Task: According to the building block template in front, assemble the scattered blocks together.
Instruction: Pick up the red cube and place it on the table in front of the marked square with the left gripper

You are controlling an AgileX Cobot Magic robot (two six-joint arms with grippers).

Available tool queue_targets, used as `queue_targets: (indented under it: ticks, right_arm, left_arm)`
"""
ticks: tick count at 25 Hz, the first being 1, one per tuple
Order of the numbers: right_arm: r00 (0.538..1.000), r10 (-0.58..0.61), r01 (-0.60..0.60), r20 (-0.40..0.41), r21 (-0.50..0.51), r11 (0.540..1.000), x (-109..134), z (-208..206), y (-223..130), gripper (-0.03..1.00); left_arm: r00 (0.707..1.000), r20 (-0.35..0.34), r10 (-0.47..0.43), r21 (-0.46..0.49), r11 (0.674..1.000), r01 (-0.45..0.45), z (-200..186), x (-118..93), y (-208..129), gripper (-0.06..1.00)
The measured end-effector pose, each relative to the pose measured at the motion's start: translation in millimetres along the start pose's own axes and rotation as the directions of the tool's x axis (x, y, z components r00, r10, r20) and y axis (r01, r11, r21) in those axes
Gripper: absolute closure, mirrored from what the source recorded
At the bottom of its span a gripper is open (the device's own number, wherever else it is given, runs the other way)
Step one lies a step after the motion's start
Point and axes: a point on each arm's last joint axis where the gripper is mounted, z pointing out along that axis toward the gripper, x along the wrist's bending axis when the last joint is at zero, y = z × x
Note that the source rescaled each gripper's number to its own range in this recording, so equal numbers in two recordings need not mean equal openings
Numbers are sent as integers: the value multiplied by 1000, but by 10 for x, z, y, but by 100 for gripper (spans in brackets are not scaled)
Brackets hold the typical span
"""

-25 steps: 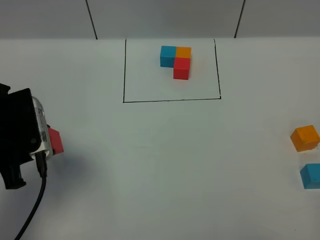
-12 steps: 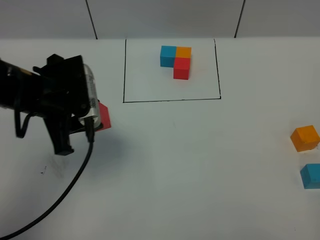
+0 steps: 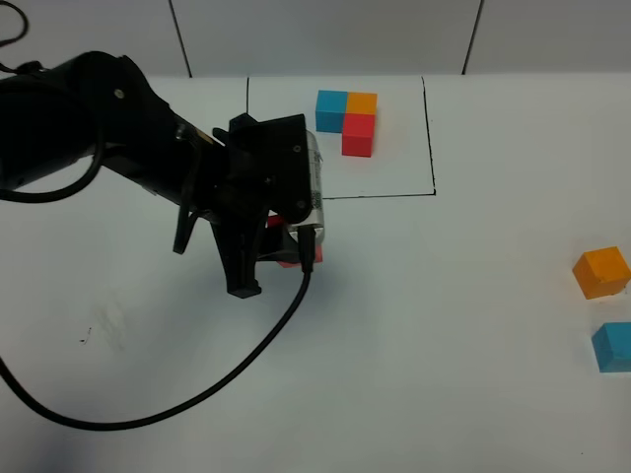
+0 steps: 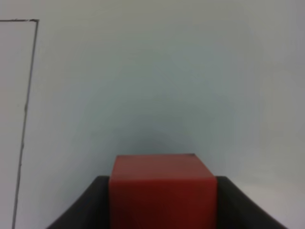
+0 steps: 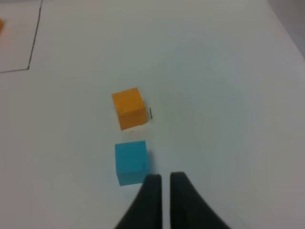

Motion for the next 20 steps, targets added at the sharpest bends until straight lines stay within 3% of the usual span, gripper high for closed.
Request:
queue_targets:
  ticks: [5,20]
  right_arm:
    - [1000,0,0,0,0,1000,0,0,0,96]
    - [1000,0,0,0,0,1000,0,0,0,96]
  left_arm:
    - [998,55,-25,28,999,24,248,-48,-1,39]
    - [992,107,-62,65,996,55,700,-62,-99,39]
